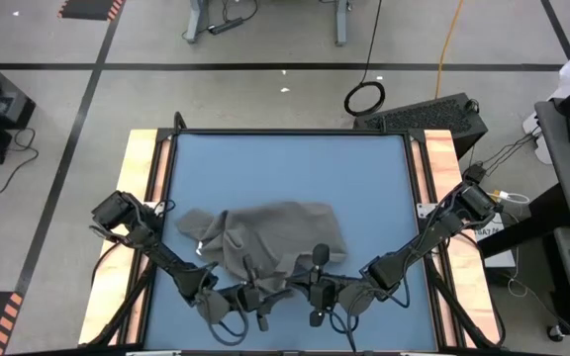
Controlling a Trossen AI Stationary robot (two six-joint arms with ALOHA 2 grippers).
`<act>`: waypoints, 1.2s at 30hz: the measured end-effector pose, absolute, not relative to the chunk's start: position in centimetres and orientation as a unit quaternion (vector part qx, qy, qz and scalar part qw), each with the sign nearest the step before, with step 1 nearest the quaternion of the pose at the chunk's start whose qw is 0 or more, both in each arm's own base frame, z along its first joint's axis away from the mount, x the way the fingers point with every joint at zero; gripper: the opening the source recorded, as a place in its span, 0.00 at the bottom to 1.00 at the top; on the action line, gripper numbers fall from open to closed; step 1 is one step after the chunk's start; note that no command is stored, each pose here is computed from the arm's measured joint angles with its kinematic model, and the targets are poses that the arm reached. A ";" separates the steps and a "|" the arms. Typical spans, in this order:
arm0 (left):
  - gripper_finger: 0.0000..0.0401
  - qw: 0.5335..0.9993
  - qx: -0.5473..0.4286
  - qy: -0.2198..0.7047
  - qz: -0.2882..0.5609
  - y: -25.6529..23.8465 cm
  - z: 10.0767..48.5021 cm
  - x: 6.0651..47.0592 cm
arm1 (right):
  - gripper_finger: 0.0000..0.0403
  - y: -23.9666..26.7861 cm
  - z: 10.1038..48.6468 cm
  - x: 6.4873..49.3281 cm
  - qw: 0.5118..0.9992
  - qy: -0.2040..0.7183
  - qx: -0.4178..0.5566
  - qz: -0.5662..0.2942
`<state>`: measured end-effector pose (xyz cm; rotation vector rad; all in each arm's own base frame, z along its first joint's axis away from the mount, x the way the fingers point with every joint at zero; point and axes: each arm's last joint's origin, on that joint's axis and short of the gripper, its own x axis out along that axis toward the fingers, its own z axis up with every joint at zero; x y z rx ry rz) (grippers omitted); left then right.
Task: Roll towel
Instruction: Roll the gray towel
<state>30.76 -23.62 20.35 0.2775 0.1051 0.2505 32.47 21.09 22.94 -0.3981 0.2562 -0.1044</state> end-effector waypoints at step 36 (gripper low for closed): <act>0.01 0.970 0.182 0.073 0.145 -23.9 24.1 28.0 | 0.34 23.0 18.3 23.5 0.925 0.334 -0.083 -0.162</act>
